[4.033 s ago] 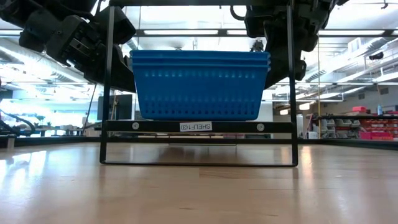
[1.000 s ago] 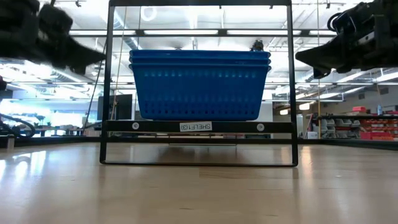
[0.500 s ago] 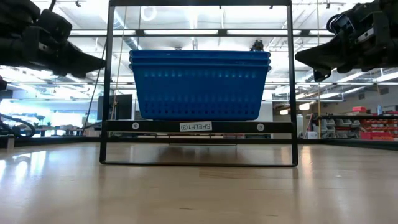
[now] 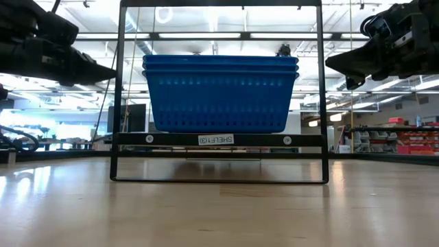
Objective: Stack baskets on shelf by color
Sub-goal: Return to Home Position
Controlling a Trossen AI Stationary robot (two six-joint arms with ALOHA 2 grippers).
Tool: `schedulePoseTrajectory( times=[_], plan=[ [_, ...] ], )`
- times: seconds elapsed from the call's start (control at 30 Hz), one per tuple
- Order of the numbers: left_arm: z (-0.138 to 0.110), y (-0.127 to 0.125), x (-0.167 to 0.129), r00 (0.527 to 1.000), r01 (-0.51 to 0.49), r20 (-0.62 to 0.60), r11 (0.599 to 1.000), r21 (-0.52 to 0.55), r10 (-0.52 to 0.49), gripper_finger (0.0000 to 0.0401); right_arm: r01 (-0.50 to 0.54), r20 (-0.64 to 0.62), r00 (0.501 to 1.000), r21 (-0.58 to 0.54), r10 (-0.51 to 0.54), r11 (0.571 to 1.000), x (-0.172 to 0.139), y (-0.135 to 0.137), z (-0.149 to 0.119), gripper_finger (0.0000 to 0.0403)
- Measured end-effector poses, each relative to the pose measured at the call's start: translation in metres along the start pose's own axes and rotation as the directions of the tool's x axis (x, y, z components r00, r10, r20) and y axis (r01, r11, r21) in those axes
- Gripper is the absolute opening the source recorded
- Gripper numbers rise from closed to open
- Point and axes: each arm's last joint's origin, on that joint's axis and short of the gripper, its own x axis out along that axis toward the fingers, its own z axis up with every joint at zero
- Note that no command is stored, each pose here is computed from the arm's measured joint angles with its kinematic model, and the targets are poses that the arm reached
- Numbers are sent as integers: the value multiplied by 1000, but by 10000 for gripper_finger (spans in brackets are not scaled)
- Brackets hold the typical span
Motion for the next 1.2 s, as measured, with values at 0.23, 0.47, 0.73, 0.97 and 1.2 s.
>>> schedulePoseTrajectory(
  times=[0.23, 0.47, 0.73, 0.97, 1.2],
  plan=[
    [0, 0, 0, 1000, -4, 1, 1000, -1, 4, 11, 0, 4, 1000, 0, 0, 1000, 0, 0, 0, 35],
    [0, 0, 0, 1000, -4, 1, 1000, 0, 4, 25, 0, 44, 999, -6, 1, 1000, 0, 0, 4, 35],
    [0, 0, 0, 1000, -4, 3, 1000, -14, 5, 20, -60, 146, 987, -64, 69, 996, -6, 2, 15, 36],
    [0, 0, 0, 1000, -5, 4, 1000, -16, 5, 21, -42, 67, 997, -23, 44, 999, -18, 0, 9, 36],
    [0, 0, 0, 1000, -5, 4, 1000, -10, 5, 25, -79, 86, 993, -14, 80, 997, -33, 1, 8, 35]
  ],
)
